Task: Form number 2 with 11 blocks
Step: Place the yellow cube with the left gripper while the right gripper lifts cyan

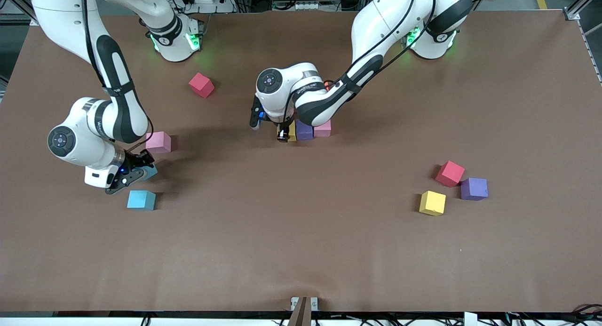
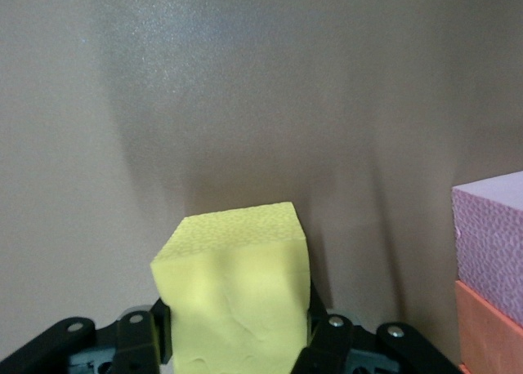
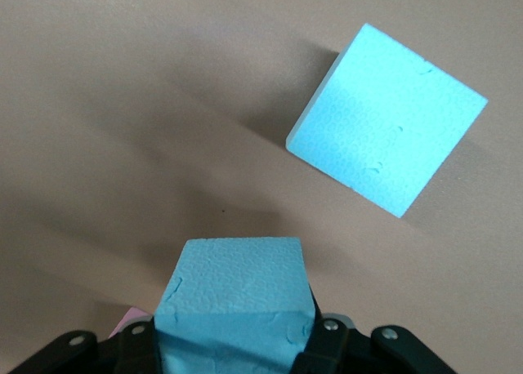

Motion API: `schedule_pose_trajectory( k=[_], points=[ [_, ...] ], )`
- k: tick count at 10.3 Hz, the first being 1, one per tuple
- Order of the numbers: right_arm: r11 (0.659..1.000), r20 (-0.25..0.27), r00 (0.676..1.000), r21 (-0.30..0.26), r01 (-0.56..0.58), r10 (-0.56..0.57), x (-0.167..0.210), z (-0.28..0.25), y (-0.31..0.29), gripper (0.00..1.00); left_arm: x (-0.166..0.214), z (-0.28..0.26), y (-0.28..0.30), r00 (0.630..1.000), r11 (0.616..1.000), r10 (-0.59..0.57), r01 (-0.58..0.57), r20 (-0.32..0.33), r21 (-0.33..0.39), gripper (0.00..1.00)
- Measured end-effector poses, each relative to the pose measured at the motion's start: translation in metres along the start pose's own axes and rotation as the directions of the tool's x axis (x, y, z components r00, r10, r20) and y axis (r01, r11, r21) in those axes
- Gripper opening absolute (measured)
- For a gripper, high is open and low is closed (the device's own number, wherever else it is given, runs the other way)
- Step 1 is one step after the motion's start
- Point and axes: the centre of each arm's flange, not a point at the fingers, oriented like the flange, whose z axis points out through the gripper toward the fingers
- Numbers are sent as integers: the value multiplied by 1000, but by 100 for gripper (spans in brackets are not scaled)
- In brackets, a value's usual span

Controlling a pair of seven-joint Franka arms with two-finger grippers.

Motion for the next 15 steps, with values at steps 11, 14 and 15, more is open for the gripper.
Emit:
schedule_pose_trajectory(
  k=[11, 14, 15],
  points=[
    [999, -26, 998, 3, -52, 52, 10, -15, -11, 56, 0, 2, 0, 1000, 1000, -7, 7, 1, -3, 100],
    [996, -38, 996, -2, -86, 86, 25, -21, -29, 56, -1, -7, -3, 1000, 1000, -11, 11, 11, 0, 100],
    [995, -38, 994, -2, -102, 102, 30, -22, -38, 56, -2, -11, -3, 1000, 1000, -12, 12, 15, 3, 100]
  ],
)
